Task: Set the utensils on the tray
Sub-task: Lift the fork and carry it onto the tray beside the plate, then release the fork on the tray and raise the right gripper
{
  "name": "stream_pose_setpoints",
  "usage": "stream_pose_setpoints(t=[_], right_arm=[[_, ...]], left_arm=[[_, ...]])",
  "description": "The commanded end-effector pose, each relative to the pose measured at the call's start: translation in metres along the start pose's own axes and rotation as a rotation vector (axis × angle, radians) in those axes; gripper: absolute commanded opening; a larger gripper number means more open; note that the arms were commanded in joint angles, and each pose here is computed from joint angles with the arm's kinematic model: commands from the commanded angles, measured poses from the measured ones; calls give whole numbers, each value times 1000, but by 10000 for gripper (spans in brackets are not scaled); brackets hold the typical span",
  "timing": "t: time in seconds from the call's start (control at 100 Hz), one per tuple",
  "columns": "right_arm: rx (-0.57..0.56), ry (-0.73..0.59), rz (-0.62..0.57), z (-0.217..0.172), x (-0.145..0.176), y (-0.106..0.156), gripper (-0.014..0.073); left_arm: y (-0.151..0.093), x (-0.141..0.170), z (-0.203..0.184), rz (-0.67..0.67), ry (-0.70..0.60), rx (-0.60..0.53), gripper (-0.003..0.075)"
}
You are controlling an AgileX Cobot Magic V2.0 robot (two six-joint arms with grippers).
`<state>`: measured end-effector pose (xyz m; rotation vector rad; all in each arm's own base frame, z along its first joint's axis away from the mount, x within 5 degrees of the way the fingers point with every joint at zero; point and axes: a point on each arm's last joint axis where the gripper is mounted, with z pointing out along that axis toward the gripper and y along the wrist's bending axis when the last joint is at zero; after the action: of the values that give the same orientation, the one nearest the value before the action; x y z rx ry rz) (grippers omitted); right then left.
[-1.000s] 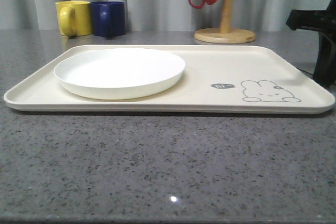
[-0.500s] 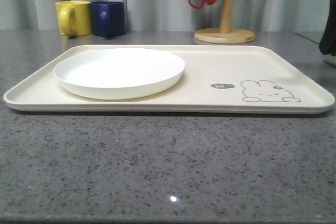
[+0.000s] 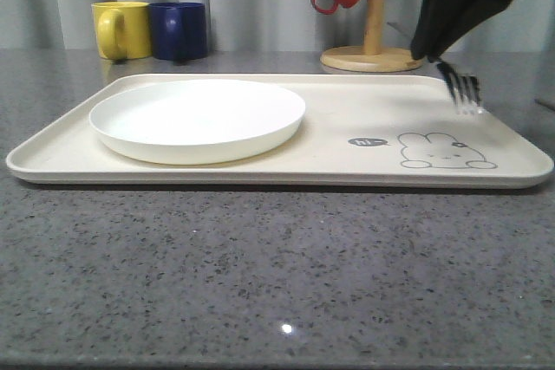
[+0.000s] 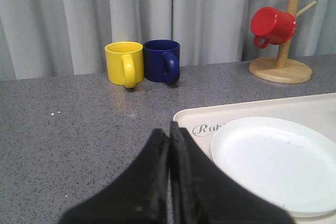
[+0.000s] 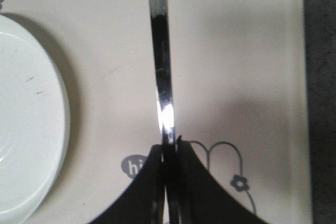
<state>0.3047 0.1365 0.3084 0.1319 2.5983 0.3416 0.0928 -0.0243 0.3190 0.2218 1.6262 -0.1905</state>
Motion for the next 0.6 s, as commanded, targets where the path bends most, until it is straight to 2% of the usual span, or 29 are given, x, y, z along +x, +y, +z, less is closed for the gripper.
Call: stream_pose_setpoints(t=[0.0,0.21,0.59], right_arm=[[-35,-106,-4,-12,-12,20,-65],[-43,-98,-3,11,-16,41,-65],[-38,-78,22,40,-16,43,-65]], left_arm=[[2,-15,-1,-14,-88,-20,-18],[2,-15,-1,-14,-88,-20,-18],[2,-15,-1,-14,-88,-20,-18]])
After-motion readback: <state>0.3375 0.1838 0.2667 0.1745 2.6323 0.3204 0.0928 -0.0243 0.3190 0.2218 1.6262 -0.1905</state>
